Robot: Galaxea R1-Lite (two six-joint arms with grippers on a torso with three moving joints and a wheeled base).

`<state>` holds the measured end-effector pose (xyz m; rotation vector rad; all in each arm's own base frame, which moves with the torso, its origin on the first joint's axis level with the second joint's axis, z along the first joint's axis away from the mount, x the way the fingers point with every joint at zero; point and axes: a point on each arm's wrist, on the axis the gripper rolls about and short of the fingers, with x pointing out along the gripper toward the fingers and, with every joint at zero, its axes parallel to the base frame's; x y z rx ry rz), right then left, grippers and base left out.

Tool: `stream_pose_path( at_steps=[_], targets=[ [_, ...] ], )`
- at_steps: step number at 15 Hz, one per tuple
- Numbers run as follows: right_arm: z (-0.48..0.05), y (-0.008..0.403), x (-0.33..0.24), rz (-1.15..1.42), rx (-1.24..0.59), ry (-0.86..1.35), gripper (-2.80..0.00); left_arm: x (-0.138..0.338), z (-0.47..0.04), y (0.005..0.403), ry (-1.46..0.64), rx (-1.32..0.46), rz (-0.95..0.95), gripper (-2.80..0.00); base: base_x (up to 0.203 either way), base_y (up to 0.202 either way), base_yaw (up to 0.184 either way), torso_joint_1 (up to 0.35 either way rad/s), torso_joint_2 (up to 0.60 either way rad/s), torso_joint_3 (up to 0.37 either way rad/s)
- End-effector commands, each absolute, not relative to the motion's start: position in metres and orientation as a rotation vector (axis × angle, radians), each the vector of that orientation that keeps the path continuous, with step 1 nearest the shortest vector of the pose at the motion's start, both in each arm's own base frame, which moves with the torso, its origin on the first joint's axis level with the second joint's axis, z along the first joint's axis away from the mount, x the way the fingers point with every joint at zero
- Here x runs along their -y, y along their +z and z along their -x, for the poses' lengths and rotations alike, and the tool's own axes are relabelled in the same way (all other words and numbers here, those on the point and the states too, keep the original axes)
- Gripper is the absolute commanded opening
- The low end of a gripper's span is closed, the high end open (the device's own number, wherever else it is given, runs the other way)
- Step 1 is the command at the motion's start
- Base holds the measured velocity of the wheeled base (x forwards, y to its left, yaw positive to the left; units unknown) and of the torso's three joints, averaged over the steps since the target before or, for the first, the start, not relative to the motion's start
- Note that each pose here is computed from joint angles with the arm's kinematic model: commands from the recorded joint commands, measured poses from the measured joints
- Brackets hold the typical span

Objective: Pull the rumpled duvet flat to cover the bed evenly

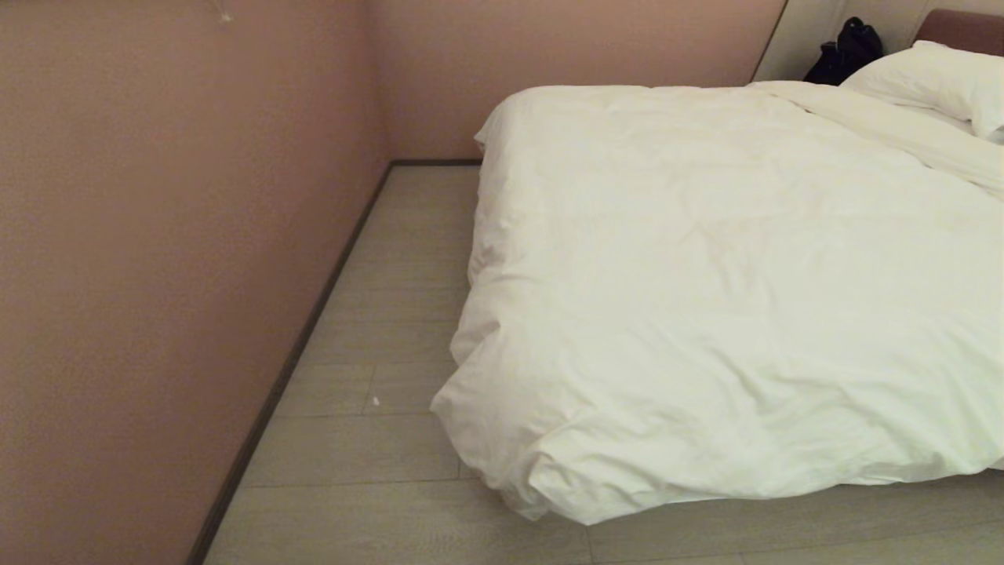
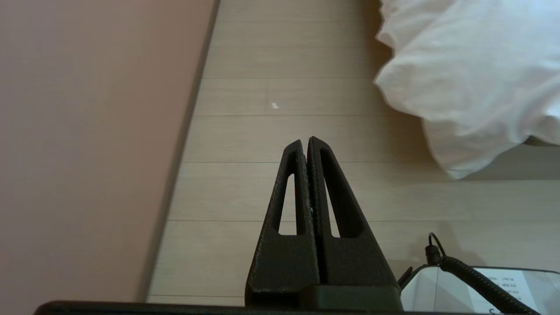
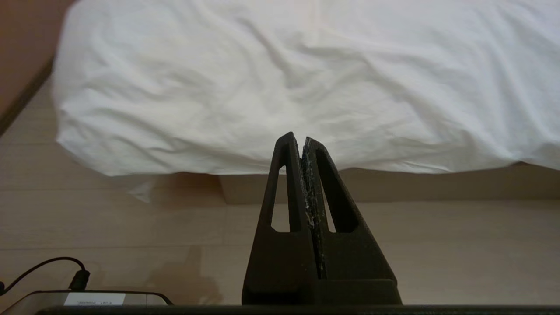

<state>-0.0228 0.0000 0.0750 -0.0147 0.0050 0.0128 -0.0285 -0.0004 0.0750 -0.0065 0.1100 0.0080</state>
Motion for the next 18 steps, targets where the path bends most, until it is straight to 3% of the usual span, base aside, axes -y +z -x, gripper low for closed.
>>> stream_pose_path(
  at_steps=[1,9,15,18],
  targets=[
    [0.0228,0.075,0.0,0.015,-0.004,0.014,-2.8,0.0004,0.0285,0.075,0.008,-0.11,0.005,-2.8,0.0,0.198,0.0,0.007,0.0,0.007],
    [0.0228,0.075,0.0,0.015,-0.004,0.014,-2.8,0.0003,0.0284,0.0746,0.012,-0.112,0.001,-2.8,0.0,0.173,0.0,0.003,0.0,0.003],
    [0.0228,0.075,0.0,0.015,-0.004,0.014,-2.8,0.0003,0.0284,0.0746,0.012,-0.112,0.001,-2.8,0.0,0.0,0.0,0.0,0.0,0.0],
    [0.0228,0.075,0.0,0.015,-0.004,0.014,-2.8,0.0003,0.0284,0.0746,0.013,-0.112,0.005,-2.8,-0.164,0.0,0.003,0.002,0.0,0.003]
  ],
)
